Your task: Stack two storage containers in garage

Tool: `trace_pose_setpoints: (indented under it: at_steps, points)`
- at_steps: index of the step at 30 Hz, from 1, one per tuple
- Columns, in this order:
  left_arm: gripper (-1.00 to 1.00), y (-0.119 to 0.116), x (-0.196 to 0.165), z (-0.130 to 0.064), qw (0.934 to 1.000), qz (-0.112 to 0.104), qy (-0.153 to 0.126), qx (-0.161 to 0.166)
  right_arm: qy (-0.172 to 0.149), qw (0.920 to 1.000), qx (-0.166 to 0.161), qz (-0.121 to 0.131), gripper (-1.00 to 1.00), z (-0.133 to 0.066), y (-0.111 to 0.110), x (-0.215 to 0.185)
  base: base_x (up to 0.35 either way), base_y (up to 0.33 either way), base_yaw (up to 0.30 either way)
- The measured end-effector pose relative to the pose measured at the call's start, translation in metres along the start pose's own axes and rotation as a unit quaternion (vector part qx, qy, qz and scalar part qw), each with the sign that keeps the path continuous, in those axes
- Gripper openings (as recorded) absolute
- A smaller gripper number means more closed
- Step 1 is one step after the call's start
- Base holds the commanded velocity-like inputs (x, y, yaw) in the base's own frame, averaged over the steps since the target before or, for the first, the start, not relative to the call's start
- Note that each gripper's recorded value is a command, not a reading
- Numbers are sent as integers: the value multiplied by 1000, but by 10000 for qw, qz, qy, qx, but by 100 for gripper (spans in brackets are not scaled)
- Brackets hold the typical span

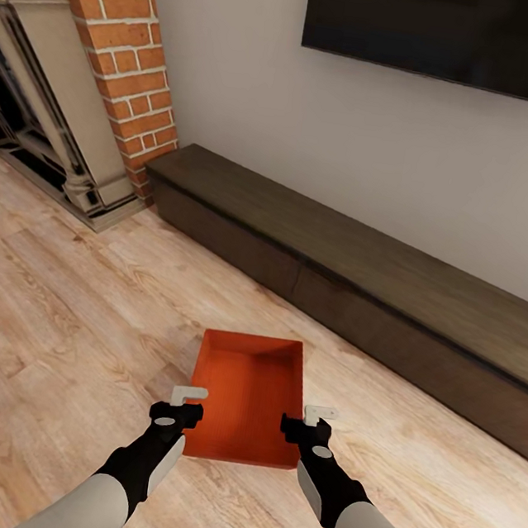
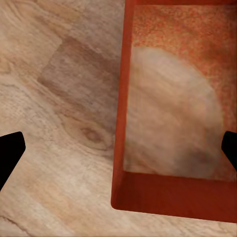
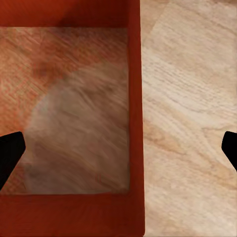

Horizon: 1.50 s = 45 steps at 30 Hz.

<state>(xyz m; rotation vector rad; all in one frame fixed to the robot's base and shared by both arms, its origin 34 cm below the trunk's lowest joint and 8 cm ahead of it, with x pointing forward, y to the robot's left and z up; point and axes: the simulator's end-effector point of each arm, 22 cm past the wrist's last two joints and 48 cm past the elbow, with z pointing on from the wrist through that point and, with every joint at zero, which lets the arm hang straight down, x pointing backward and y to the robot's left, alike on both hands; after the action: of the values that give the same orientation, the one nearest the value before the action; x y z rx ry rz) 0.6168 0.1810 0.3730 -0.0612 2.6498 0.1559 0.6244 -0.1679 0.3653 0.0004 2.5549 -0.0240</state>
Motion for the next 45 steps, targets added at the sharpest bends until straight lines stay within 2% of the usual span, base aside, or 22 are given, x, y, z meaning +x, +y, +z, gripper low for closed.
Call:
trace_pose_setpoints:
  at_steps: [19, 30, 45]
  points:
    - [100, -3, 23, 31, 10000, -8, -8, -2, -37, 9999, 7, -145, 100, 29, -4, 25, 0, 0, 0]
    - [100, -2, 22, 31, 10000, -6, -19, -10, -43, 9999, 3, -158, 100, 29, -4, 25, 0, 0, 0]
    - [100, -2, 37, 56, 10000, -2, -66, -25, -45, 9999, 7, -162, 100, 52, -4, 47, 0, 0, 0]
